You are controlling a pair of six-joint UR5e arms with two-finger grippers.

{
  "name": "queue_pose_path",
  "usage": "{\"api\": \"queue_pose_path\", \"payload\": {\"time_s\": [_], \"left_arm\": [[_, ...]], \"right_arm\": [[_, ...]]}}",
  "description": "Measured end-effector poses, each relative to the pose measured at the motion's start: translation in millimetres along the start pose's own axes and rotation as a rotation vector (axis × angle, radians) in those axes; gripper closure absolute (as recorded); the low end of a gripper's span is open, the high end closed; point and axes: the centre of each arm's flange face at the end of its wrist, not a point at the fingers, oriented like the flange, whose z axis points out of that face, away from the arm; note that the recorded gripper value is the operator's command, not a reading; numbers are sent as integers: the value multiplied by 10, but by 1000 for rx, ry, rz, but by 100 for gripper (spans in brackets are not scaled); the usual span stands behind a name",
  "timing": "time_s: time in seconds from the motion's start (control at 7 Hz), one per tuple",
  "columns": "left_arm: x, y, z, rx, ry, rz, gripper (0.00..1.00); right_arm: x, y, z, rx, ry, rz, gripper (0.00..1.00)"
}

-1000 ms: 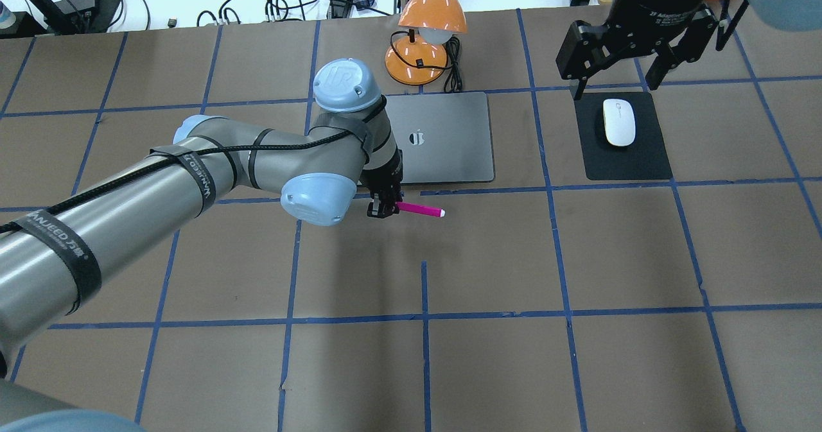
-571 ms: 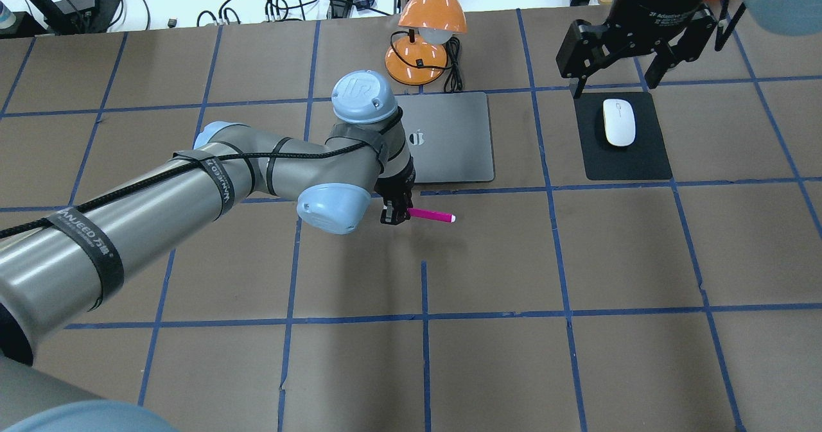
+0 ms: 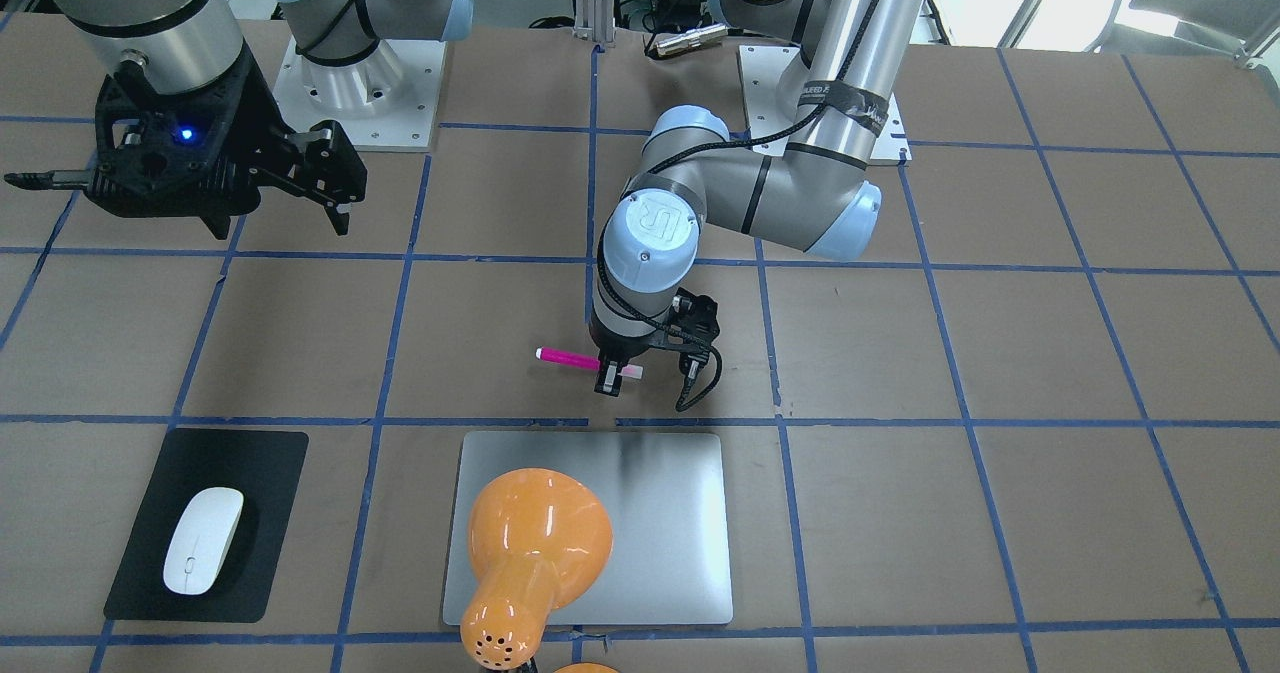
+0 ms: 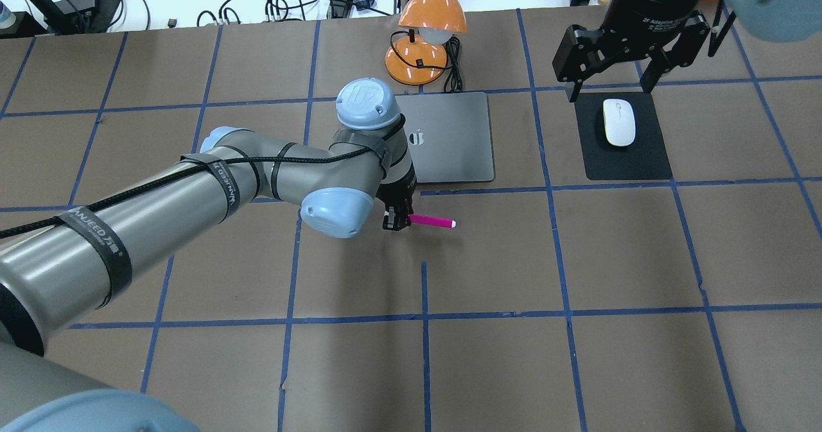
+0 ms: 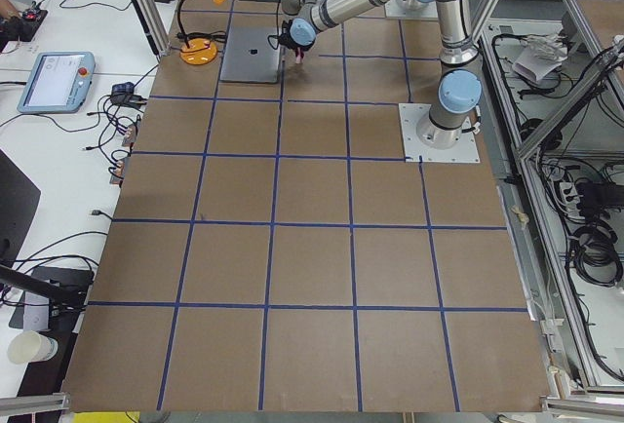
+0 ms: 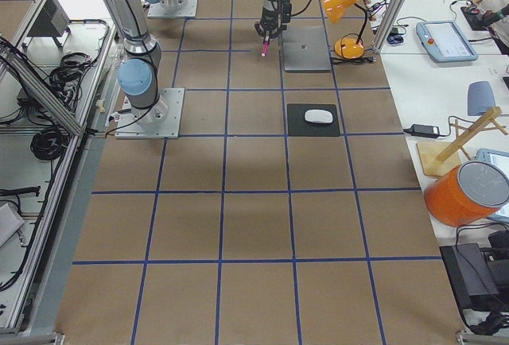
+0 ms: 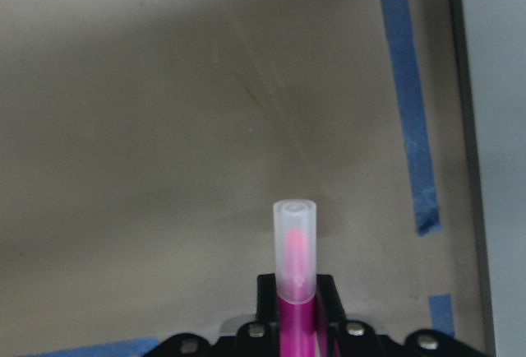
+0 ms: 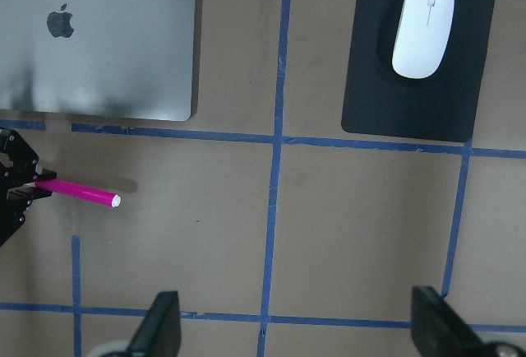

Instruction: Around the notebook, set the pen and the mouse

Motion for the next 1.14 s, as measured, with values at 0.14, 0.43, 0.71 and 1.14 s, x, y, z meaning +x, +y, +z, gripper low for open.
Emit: {"api": "queue_pose_path", "payload": {"time_s": [0.14,0.43,0.71,1.14], "left_arm": [[0,19,7,-15,-3,-4,81],[0,32,12,-25,-6,-6,41],[-3,33,16,-26,-6,-5,0],[85,-130,-252,-29,37,138,0]], "right_arm": [[0,-3,1,2,0,1,0],[-5,0,-8,4,-2,1,0],[-9,-1,-6,3,-2,-1,0],[-12,-1,-2,2,-3,-2,0]]}}
